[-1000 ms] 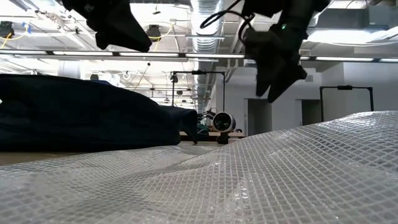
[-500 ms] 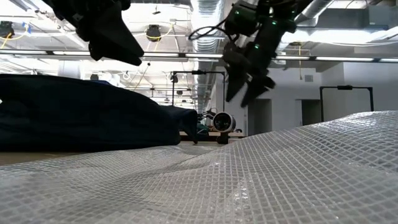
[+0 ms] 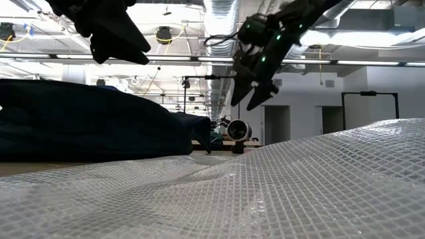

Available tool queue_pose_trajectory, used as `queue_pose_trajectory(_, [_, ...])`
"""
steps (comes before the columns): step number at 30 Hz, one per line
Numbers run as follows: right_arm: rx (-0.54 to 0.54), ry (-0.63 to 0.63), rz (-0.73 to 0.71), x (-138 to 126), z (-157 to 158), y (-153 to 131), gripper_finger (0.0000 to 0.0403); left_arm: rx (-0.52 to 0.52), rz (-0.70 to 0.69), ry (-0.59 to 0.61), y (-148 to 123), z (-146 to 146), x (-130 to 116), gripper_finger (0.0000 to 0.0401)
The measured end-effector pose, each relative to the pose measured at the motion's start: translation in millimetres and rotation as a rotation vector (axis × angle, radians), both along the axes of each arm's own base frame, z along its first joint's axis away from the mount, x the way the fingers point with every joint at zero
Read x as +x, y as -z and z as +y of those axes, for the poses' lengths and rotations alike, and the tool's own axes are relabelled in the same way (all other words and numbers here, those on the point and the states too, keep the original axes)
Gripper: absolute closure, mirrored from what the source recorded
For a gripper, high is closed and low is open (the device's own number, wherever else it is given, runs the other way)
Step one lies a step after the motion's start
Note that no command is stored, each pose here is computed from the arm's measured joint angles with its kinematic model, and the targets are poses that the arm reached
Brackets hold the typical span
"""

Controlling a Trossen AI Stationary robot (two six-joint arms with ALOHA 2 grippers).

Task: Unpack backpack
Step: Move the black mini fan to the top center of the table

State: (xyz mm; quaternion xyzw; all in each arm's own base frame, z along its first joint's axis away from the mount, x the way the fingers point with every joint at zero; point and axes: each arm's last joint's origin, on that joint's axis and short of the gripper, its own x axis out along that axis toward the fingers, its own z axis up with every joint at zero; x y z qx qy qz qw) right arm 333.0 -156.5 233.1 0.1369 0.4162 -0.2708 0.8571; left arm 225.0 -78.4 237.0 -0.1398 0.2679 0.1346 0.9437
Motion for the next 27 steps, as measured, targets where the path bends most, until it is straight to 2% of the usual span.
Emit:
queue_pose_trajectory(4, [0.039, -0.014, 0.017, 11, -11, 26, 0.0023, -0.012, -0.012, -0.006, -1, 0, 1, 0.0249])
queue_pose_trajectory(11, [0.023, -0.031, 0.031, 32, -21, 36, 0.0025, -0.049, -0.018, -0.032, -1, 0, 0, 0.0249])
queue_pose_trajectory(16, [0.028, -0.035, 0.024, 34, -21, 31, 0.0026, -0.066, -0.021, -0.043, -1, 0, 0, 0.0249])
queue_pose_trajectory(27, [0.079, -0.033, 0.02, 27, 0, 4, 0.0026, -0.061, -0.018, -0.042, -1, 0, 0, 0.0249])
